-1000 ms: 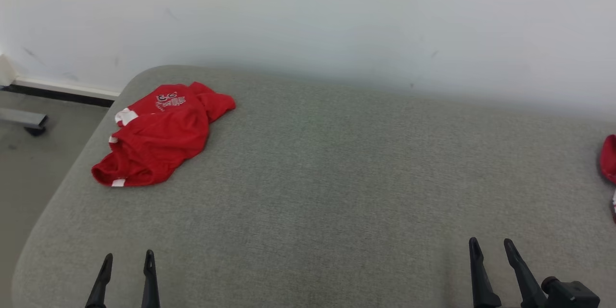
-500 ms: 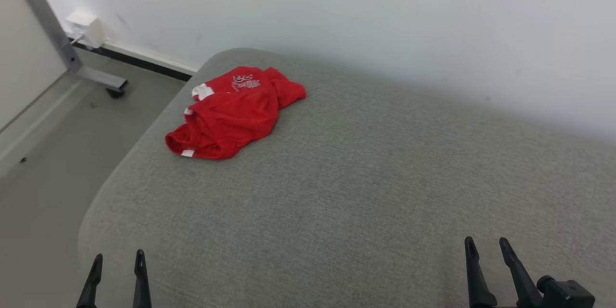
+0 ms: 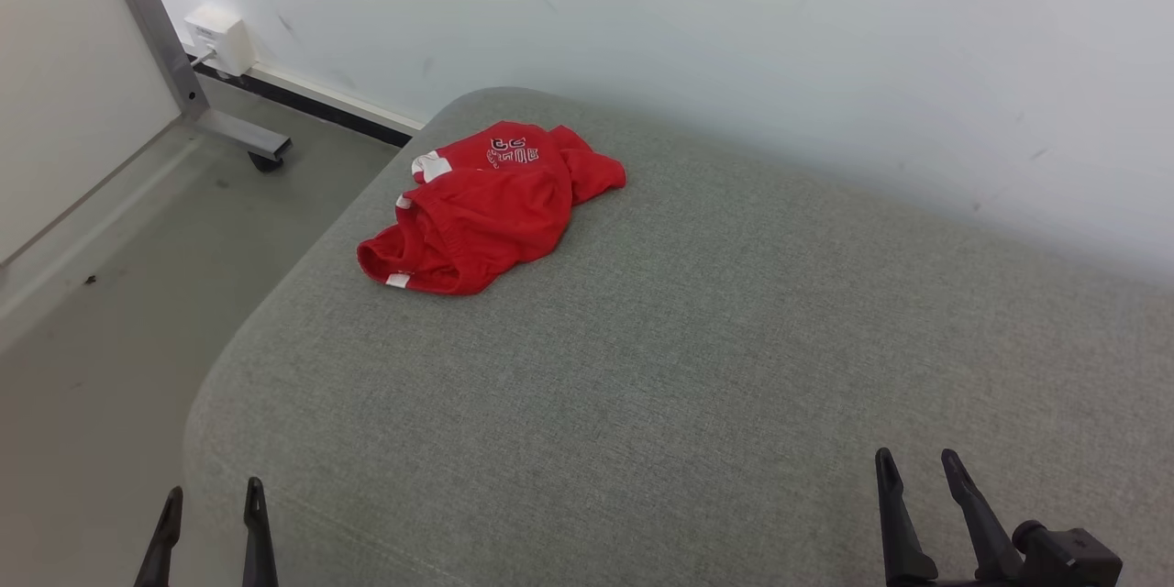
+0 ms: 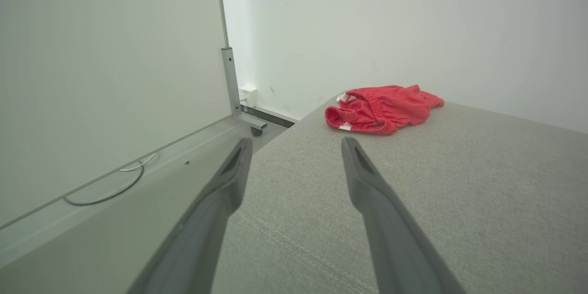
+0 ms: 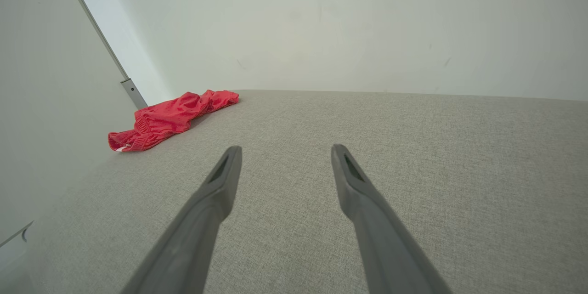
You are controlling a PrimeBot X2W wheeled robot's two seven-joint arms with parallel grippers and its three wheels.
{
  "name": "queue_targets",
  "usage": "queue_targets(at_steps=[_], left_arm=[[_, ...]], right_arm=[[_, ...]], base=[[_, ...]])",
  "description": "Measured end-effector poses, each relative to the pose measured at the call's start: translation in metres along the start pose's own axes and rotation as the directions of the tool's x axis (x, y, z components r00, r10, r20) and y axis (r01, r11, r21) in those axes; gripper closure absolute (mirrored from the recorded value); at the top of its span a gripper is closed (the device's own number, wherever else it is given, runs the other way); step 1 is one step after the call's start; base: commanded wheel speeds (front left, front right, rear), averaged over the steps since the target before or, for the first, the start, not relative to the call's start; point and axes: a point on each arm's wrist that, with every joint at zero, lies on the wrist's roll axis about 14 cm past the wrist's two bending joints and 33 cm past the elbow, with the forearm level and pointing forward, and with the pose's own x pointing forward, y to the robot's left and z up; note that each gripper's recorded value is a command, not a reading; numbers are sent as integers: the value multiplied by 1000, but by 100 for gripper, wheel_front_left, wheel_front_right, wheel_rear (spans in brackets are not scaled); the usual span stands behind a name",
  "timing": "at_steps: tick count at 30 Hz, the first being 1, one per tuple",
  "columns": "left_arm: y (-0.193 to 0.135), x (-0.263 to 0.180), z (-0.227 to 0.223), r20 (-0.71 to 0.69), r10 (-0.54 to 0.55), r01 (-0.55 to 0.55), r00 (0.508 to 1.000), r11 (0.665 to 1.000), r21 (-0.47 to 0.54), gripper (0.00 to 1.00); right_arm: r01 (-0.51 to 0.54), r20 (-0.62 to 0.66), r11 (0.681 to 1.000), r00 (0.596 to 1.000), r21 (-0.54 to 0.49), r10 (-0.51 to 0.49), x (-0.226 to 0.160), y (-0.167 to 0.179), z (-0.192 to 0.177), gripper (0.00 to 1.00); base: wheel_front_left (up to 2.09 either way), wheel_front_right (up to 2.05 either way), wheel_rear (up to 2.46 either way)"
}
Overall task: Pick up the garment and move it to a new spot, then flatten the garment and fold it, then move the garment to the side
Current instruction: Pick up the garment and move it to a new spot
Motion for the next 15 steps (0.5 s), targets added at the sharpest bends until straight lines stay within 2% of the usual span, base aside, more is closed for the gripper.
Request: queue_targets(at_steps=[8, 15], left_arm=[[-6, 9, 2, 4, -14, 14, 1000, 1000, -6, 0], [-32, 55, 32, 95, -83, 83, 992, 997, -4, 0]], right_arm=[[28, 12, 1000, 1000, 0, -28, -3, -9, 3, 0], [75, 38, 997, 997, -21, -74, 0, -32, 13, 0]], base=[[0, 0, 0], [0, 0, 0]])
